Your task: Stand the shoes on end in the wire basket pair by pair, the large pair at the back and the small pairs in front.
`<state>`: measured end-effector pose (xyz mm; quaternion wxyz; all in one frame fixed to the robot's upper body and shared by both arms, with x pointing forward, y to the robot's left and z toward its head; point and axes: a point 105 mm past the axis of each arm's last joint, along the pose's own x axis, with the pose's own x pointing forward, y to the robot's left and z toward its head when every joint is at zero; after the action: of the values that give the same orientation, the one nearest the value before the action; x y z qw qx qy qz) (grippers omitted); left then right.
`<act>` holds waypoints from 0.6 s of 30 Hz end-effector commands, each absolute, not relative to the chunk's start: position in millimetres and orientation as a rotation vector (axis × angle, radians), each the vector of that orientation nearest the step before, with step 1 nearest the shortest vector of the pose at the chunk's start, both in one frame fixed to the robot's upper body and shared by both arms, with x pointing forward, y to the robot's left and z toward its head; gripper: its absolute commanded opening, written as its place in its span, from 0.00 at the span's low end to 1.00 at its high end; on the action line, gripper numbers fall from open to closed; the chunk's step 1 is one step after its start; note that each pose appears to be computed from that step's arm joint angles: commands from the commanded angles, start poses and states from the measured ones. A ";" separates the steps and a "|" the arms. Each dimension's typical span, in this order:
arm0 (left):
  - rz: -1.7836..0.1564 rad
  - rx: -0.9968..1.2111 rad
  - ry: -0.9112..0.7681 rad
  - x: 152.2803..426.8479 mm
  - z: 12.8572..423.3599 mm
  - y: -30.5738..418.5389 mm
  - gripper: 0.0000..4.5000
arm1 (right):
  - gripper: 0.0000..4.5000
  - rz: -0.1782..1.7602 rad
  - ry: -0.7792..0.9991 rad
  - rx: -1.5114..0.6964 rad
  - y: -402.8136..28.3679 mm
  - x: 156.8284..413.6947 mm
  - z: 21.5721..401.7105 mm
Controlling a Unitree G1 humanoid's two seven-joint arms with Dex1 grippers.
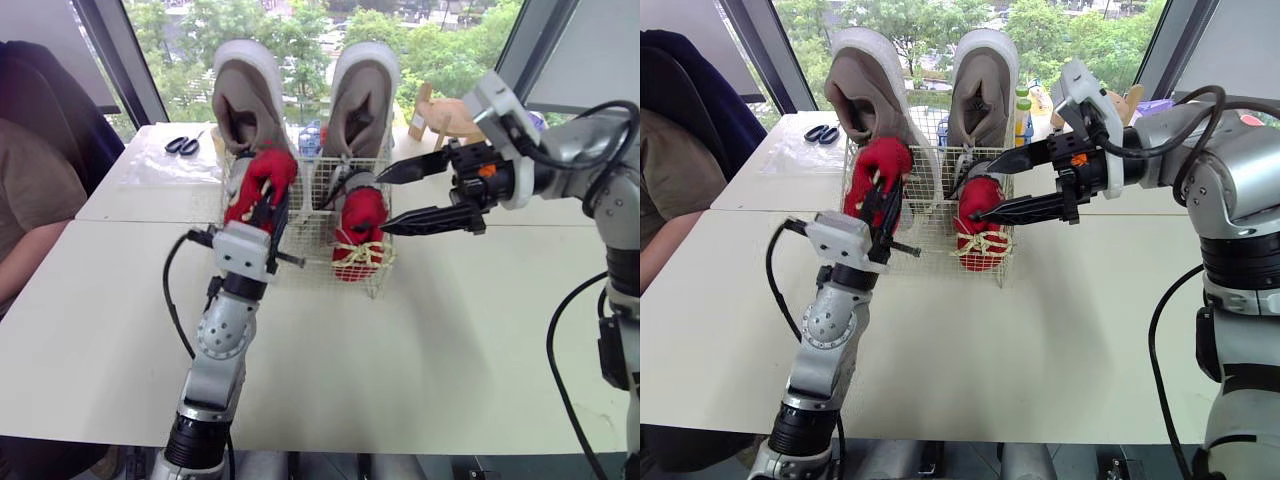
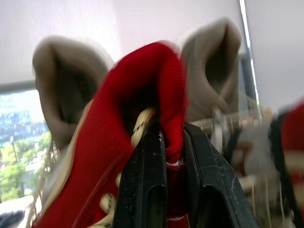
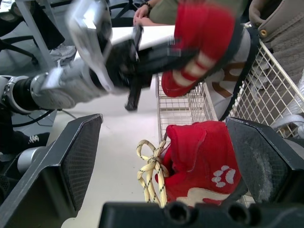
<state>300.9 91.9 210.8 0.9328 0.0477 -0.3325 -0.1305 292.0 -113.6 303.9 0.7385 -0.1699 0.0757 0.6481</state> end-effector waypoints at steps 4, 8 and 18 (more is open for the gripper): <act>-0.159 -0.182 -0.526 296.2 189.9 123.9 0.00 | 1.00 1.402 0.123 -0.403 -119.0 288.2 315.9; -0.146 -0.295 -0.460 285.1 192.5 135.8 0.00 | 1.00 1.399 0.123 -0.393 -119.9 290.0 312.9; -0.263 -0.267 -0.350 269.3 191.5 137.6 0.11 | 1.00 1.401 0.110 -0.366 -120.9 293.3 307.6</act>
<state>270.7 133.5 201.1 0.9623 -0.1312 -0.1970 -0.1337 296.5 -118.0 295.3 0.7437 -0.1584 0.0792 0.6446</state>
